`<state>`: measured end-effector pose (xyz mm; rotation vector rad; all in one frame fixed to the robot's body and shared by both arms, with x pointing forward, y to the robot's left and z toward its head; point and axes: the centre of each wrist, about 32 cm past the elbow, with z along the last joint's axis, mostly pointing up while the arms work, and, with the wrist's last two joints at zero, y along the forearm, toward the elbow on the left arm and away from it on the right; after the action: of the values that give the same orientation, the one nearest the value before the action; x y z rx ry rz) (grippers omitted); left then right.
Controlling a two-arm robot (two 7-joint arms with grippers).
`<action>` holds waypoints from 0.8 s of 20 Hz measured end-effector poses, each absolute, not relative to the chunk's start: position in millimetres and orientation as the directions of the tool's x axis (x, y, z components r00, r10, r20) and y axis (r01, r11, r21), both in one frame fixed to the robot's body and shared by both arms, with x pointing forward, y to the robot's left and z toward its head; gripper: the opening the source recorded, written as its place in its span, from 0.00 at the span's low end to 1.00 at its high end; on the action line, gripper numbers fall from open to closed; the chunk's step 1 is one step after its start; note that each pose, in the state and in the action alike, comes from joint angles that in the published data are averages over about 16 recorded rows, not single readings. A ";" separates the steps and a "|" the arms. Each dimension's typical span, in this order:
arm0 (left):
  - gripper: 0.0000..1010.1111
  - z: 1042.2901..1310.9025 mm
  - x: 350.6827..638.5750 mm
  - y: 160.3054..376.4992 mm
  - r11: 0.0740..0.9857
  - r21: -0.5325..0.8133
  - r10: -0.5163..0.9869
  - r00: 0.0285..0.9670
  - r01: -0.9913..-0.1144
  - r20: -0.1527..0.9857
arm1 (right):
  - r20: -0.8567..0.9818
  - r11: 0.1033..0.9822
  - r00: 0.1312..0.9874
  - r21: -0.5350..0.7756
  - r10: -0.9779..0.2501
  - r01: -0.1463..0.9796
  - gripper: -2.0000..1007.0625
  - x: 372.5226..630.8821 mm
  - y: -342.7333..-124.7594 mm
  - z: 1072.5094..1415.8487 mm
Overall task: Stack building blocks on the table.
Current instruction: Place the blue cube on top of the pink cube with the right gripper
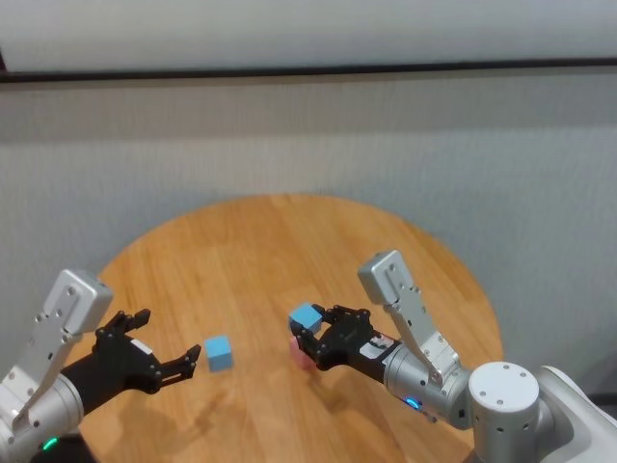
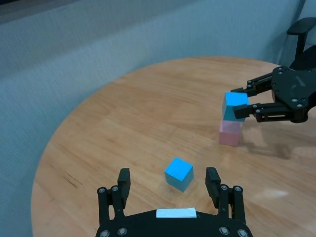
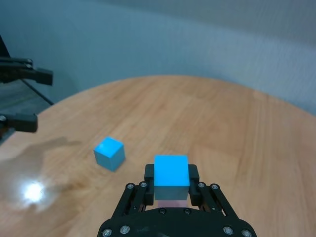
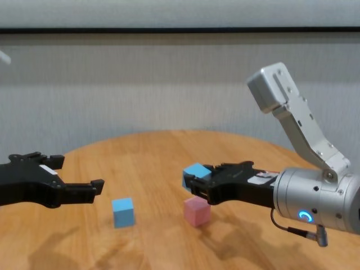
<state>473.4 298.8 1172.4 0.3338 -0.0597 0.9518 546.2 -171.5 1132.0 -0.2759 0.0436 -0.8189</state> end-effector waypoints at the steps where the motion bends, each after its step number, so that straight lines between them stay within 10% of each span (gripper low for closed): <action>1: 0.99 1172.4 473.4 298.8 0.533 0.254 0.789 0.583 -0.807 0.196 | 0.069 0.646 0.683 -0.264 -0.728 0.716 0.37 546.3 -171.8 1131.5; 16: 0.99 1172.4 473.4 298.8 0.533 0.254 0.789 0.583 -0.807 0.196 | 0.063 0.616 0.660 -0.301 -0.749 0.728 0.37 545.5 -168.1 1126.6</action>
<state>473.4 298.8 1172.4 0.3338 -0.0597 0.9518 545.5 -168.1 1126.6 -0.3146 0.0715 -0.8506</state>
